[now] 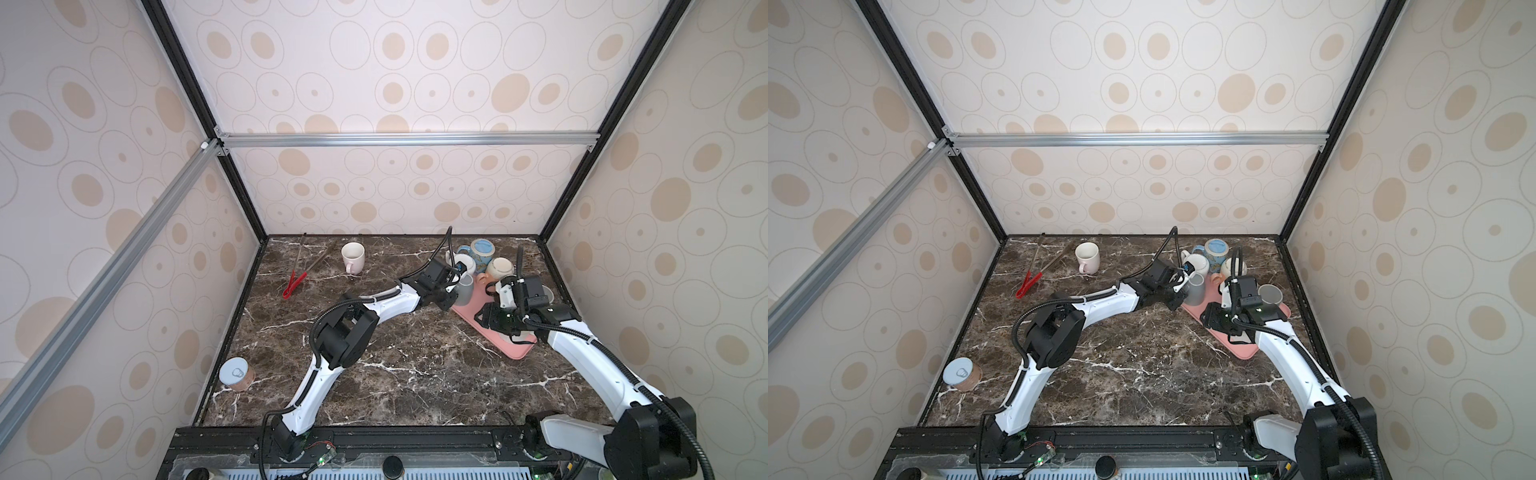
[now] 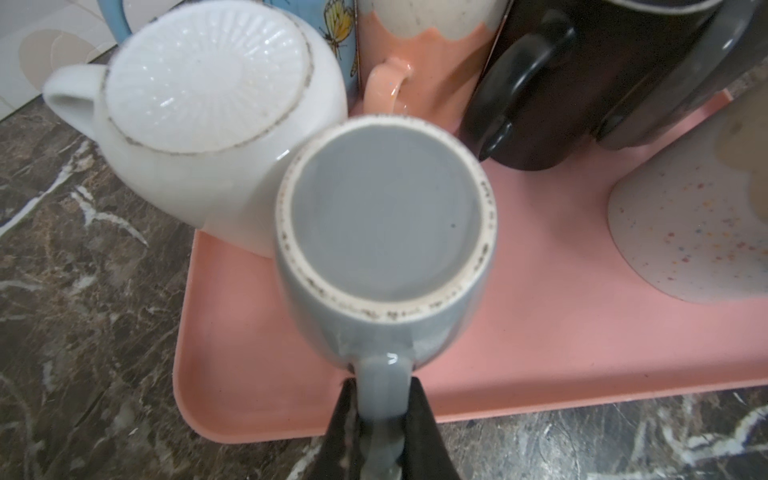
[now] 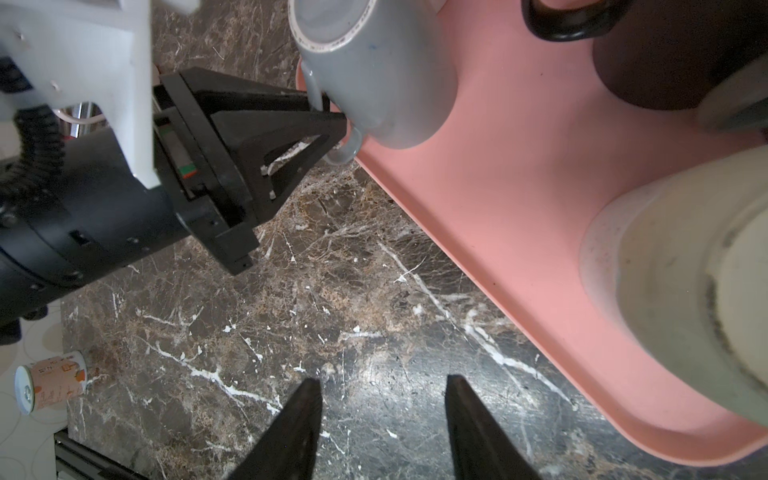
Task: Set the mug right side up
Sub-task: 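Reach the left gripper to the tray and grasp the grey mug's handle, then lift the grey mug off the tray with the left gripper while the right draws back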
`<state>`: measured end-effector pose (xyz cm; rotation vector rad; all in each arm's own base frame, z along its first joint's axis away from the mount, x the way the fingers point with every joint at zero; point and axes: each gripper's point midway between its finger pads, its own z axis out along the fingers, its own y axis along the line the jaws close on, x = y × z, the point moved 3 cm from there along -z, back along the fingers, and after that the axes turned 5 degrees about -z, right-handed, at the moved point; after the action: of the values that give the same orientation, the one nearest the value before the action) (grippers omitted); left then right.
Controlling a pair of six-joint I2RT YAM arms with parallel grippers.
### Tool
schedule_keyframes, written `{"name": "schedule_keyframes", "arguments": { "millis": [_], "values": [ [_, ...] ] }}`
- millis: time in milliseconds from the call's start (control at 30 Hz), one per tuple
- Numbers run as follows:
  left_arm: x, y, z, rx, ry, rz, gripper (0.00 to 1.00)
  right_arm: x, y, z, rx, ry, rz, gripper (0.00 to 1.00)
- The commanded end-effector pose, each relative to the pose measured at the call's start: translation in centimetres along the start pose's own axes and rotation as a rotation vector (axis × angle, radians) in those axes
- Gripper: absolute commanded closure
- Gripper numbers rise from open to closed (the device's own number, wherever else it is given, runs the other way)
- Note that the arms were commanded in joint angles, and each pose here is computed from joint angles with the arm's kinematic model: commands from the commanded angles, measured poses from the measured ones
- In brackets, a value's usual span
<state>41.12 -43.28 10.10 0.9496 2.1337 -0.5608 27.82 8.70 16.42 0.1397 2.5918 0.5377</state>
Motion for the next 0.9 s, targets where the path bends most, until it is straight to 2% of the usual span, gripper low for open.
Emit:
{"name": "schedule_keyframes", "arguments": {
  "millis": [0, 233, 567, 700, 867],
  "values": [
    [-2.2, -1.0, -2.3, 0.051, -0.108, -0.023, 1.0, 0.2, 0.2, -0.9, -0.022, -0.022, -0.004, 0.49],
    [-3.5, -2.1, -4.6, 0.117, -0.219, -0.085, 1.0, -0.2, 0.6, -1.3, -0.044, -0.058, 0.011, 0.5],
    [-3.0, -2.4, -5.8, 0.14, -0.253, -0.116, 1.0, -0.7, 1.0, -1.2, -0.083, -0.078, 0.063, 0.52],
    [-2.6, -1.8, -6.1, 0.172, -0.278, -0.161, 1.0, -0.6, 0.9, -1.0, -0.082, -0.074, 0.082, 0.53],
    [-3.3, -0.5, -8.4, 0.231, -0.377, -0.258, 1.0, -1.1, 1.6, -1.0, -0.128, -0.095, 0.094, 0.55]
  ]
}}
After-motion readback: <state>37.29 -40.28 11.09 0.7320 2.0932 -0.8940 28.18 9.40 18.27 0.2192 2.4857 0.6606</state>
